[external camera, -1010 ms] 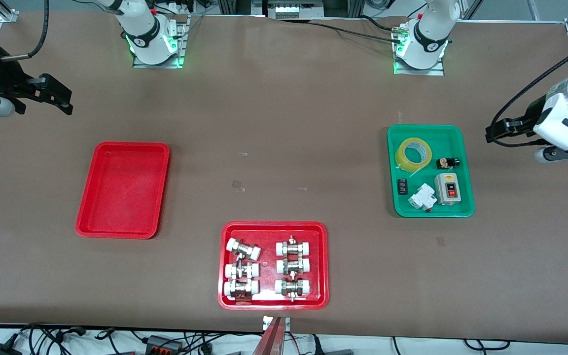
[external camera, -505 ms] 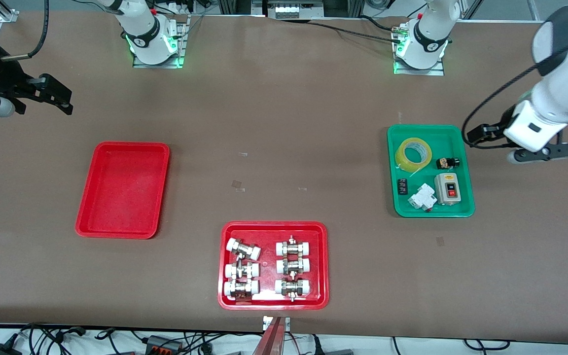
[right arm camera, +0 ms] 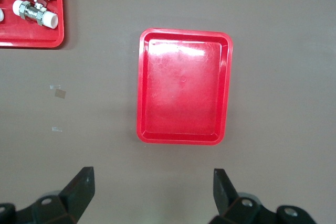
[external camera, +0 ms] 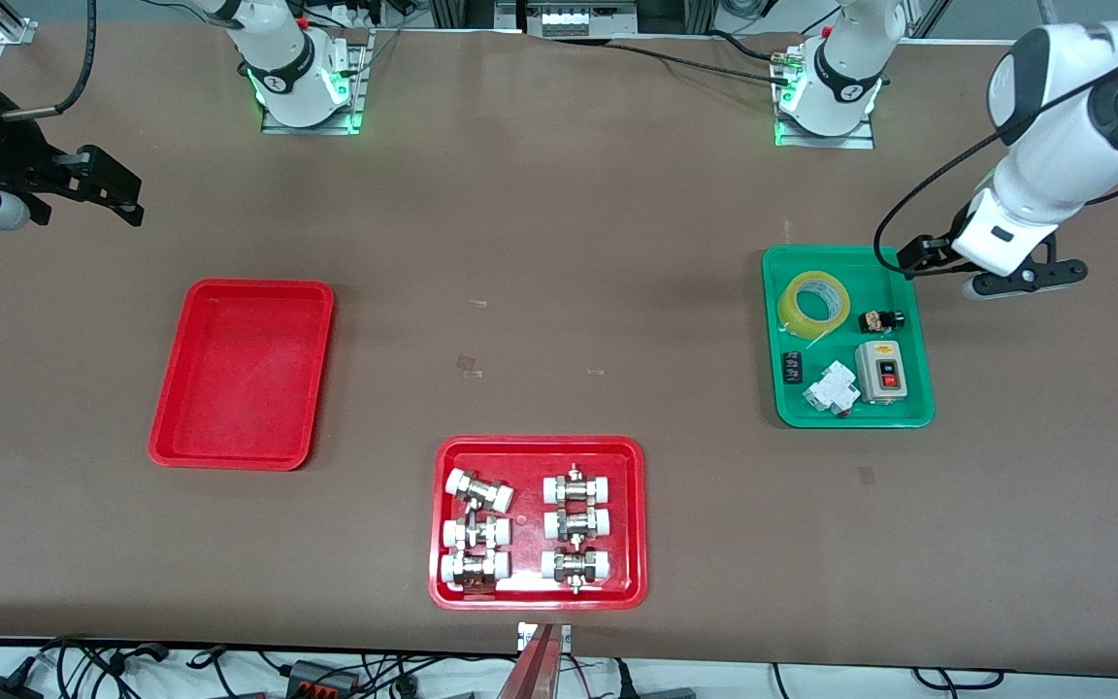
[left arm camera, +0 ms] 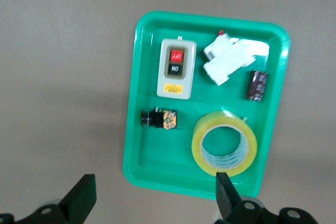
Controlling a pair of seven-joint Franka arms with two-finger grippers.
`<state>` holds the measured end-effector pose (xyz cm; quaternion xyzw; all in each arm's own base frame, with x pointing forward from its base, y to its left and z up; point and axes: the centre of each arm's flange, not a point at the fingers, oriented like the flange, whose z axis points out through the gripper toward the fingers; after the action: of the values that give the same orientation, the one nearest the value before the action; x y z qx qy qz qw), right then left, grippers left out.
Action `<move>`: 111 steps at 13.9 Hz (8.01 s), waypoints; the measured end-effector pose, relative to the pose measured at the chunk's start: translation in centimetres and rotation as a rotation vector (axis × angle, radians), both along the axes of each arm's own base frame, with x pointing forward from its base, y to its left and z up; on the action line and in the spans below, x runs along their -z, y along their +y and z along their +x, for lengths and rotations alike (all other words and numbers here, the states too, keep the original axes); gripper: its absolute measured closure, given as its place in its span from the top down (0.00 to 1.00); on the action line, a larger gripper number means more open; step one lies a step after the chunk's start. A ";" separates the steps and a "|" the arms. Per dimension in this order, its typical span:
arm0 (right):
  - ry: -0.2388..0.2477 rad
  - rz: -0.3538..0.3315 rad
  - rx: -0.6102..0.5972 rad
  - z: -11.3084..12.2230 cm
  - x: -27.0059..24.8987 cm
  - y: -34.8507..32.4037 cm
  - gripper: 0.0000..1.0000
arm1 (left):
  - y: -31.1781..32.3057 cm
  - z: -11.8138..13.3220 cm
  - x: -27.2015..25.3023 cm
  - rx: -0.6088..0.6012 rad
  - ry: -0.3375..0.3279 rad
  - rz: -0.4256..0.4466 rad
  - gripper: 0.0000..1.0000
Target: Left arm passes tape to right arm into tray
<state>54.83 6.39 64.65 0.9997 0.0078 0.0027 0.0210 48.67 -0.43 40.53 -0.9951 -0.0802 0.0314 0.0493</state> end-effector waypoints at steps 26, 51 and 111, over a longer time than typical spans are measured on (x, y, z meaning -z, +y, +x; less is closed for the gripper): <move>0.003 -0.001 0.006 0.1 0.1 0.0 1.00 | -3.3 -5.0 21.0 0.067 -0.041 -0.153 0.31; 0.256 0.242 0.013 2.0 7.6 2.0 1.00 | -35.9 8.2 -3.3 -0.383 0.249 -0.488 0.22; 0.261 0.921 -0.181 6.7 41.1 -16.2 0.55 | -17.9 9.6 -9.3 0.039 0.150 0.016 1.00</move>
<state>61.50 -9.82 23.50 0.8924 0.0951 -0.1178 -0.4251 58.29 -18.32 49.80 -0.9909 -0.0569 0.1044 0.0636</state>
